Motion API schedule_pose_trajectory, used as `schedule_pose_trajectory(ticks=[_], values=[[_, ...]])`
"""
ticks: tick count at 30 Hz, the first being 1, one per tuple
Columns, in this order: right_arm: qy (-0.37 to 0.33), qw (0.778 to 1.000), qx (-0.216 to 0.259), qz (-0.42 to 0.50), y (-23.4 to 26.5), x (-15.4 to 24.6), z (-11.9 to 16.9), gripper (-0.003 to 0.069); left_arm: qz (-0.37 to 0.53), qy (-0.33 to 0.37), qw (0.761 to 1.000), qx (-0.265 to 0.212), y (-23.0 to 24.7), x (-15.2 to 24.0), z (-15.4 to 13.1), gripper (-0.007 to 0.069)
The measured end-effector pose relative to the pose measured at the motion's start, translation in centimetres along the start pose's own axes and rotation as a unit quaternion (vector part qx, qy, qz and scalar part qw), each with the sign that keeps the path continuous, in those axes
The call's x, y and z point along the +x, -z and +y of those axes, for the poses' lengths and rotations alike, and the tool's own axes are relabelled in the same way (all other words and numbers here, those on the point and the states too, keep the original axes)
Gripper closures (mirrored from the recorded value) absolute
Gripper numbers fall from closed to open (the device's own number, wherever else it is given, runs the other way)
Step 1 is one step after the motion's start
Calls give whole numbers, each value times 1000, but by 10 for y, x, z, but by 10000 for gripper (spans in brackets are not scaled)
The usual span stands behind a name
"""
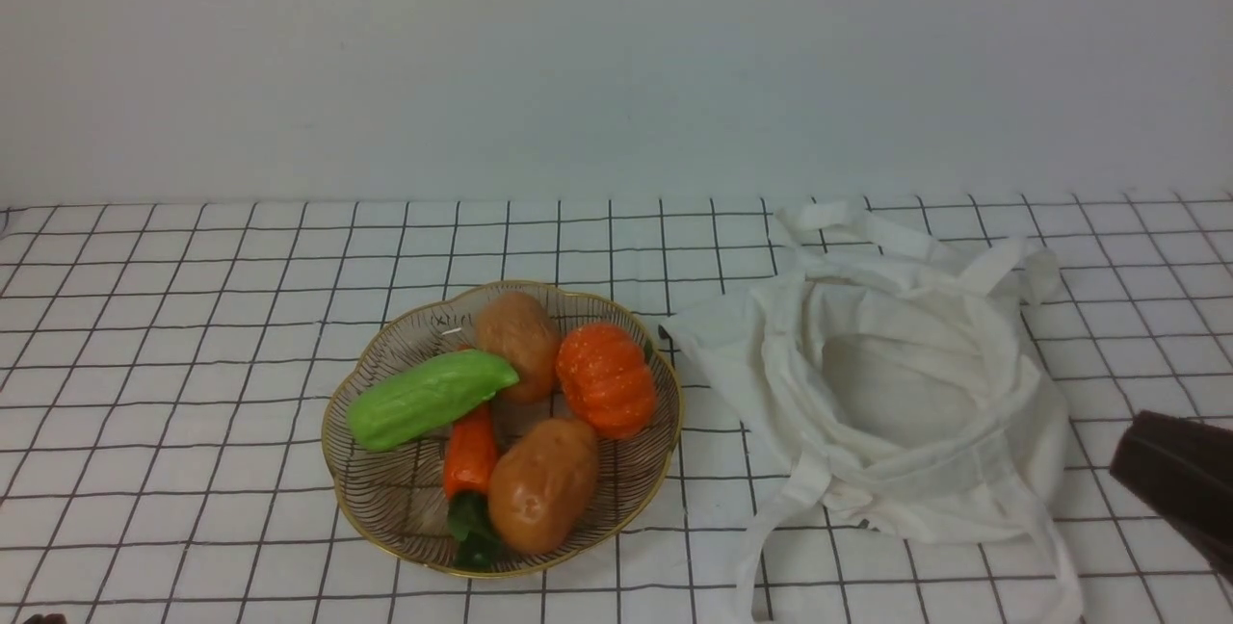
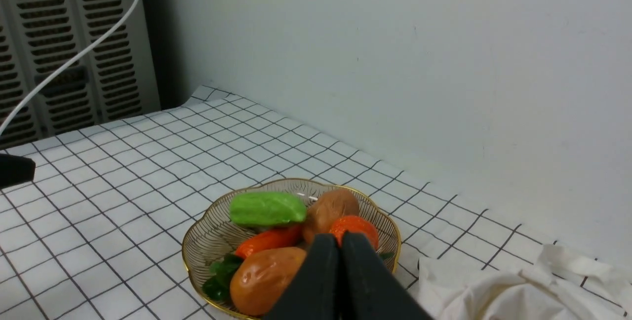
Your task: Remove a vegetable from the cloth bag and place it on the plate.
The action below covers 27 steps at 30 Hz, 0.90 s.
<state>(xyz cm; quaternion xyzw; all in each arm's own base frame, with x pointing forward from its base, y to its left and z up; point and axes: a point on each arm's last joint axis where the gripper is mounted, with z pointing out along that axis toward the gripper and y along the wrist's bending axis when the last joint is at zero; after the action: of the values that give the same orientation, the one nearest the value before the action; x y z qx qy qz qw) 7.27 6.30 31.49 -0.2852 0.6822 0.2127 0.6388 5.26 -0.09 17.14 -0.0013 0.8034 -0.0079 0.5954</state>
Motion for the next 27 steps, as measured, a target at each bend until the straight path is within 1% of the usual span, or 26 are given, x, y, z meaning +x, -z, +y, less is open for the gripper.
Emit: schedule_pose_trajectory(ticks=[12, 17, 19, 21, 22, 23, 24, 25, 27], values=[[-2, 999, -16, 46, 0, 10, 3, 673, 0, 0, 1000, 0, 0, 0, 0, 633], [5, 998, -9, 56, 1, 19, 2, 673, 0, 0, 1000, 0, 0, 0, 0, 633], [2, 999, 12, 51, 5, 31, 0, 673, 0, 0, 1000, 0, 0, 0, 0, 633], [-12, 998, 48, 42, 11, 46, -5, 673, 0, 0, 1000, 0, 0, 0, 0, 633], [-13, 998, 52, 41, 11, 46, -5, 673, 0, 0, 1000, 0, 0, 0, 0, 633], [-22, 995, 88, 36, 17, 62, -9, 673, 0, 0, 1000, 0, 0, 0, 0, 633], [-27, 994, 96, 35, 18, 64, -10, 673, 0, 0, 1000, 0, 0, 0, 0, 633], [-32, 990, 132, 32, 23, 78, -12, 673, 0, 0, 1000, 0, 0, 0, 0, 633], [-34, 984, 172, 30, 28, 94, -15, 673, 0, 0, 1000, 0, 0, 0, 0, 633]])
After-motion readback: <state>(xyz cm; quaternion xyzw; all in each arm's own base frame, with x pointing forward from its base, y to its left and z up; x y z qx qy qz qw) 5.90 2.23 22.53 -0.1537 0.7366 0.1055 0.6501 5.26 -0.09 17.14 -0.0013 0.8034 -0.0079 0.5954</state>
